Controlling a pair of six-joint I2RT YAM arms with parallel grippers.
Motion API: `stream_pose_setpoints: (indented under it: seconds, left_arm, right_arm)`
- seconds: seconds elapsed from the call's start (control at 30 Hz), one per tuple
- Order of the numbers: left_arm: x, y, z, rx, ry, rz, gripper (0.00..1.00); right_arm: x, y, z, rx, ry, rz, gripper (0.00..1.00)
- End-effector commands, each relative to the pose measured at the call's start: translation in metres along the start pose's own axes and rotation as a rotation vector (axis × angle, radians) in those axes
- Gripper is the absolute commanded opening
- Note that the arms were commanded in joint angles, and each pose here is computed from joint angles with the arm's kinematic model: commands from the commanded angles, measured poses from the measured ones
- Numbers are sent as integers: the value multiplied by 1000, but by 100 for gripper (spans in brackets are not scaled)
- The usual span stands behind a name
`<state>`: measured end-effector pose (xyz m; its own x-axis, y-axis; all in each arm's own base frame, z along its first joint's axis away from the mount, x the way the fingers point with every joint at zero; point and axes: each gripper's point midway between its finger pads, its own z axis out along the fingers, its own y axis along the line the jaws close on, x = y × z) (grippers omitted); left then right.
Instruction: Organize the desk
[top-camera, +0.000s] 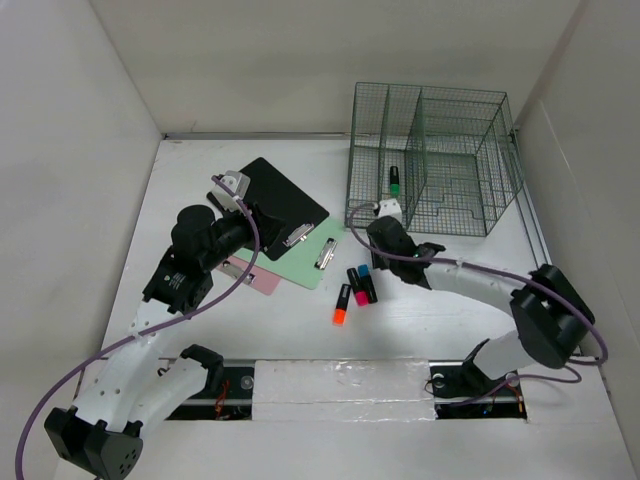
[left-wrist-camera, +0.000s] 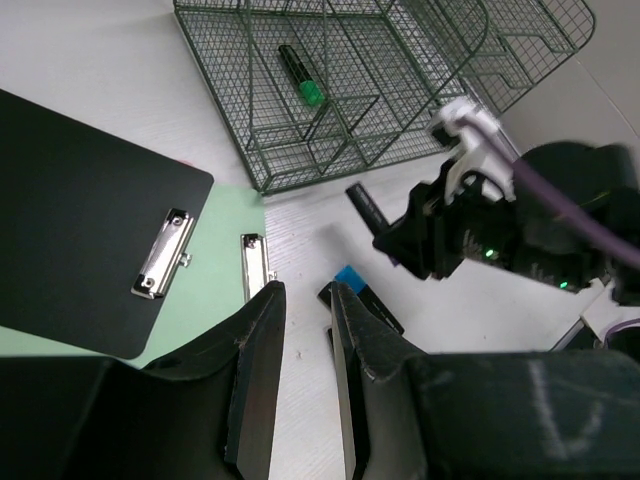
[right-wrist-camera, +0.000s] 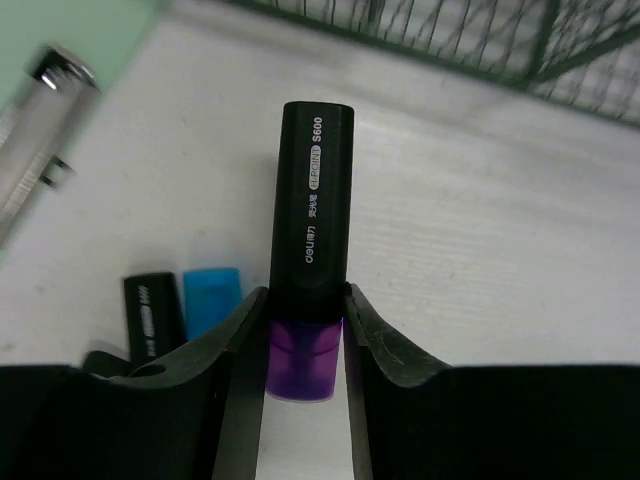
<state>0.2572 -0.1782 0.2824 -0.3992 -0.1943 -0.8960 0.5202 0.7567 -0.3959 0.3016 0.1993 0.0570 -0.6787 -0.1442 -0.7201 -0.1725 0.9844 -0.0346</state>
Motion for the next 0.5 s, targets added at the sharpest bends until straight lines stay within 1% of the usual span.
stream_pose_setpoints:
  seconds: [0.0, 0.03, 0.07, 0.13, 0.17, 0.2, 0.27, 0.3, 0.33, 0.47]
  left_arm:
    - [-20, -12, -2, 44, -55, 32, 22]
    - [-19, -13, -2, 52, -51, 32, 22]
    - [-19, -14, -3, 55, -51, 32, 22]
    - [-20, -15, -3, 56, -58, 34, 22]
    - [-21, -14, -3, 53, -61, 35, 22]
    - [-20, -13, -3, 49, -55, 32, 22]
    - [-21, -15, -5, 54, -59, 34, 22]
    - [-22, -16, -6, 59, -65, 38, 22]
    - [-23, -16, -7, 56, -71, 38, 22]
    - [-21, -15, -6, 53, -63, 35, 22]
  right_arm:
    - [-103, 2, -48, -6, -271, 49, 19]
    - [-120, -2, -54, 0, -312, 65, 19]
    - [-150, -11, -60, 20, -383, 83, 19]
    - [-178, -23, -62, 52, -425, 101, 19]
    - [-210, -27, -71, 55, -485, 120, 19]
    - [-219, -41, -60, 90, -485, 125, 20]
    - [-247, -51, -58, 110, -525, 121, 20]
    - [-273, -64, -64, 138, -569, 145, 20]
    - [-278, -68, -50, 161, -554, 137, 20]
    - [-315, -94, -32, 225, -569, 114, 20]
